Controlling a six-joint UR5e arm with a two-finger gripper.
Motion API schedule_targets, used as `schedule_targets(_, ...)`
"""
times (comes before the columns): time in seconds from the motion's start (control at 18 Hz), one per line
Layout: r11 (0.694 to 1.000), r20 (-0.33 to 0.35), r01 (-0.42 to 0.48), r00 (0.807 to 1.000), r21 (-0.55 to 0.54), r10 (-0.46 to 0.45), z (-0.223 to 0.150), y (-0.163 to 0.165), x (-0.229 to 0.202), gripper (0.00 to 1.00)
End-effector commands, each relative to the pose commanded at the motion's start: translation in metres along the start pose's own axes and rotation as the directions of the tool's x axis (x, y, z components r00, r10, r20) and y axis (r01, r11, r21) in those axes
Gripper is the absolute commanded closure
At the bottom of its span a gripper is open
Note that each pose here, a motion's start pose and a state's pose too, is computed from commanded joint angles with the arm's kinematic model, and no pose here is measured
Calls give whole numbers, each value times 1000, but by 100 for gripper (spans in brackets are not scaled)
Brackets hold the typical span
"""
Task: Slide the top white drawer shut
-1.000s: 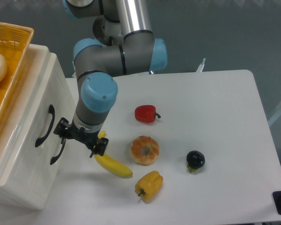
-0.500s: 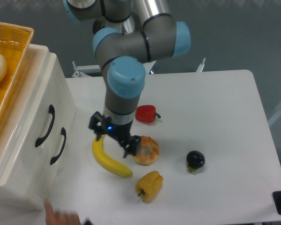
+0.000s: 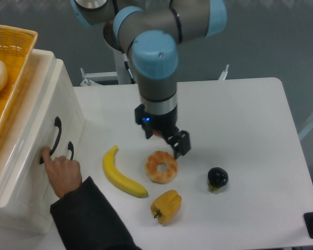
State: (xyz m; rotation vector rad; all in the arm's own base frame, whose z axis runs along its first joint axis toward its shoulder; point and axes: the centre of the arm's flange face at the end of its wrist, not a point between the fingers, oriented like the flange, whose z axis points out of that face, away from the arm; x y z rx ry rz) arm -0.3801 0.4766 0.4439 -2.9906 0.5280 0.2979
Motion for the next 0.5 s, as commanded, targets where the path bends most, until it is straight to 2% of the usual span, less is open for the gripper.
schedule_targets(0.28, 999, 13, -31, 999, -12, 31, -7, 42, -15, 0)
schedule_targets(0.5, 998, 10, -56, 998, -13, 56, -8, 46, -12, 0)
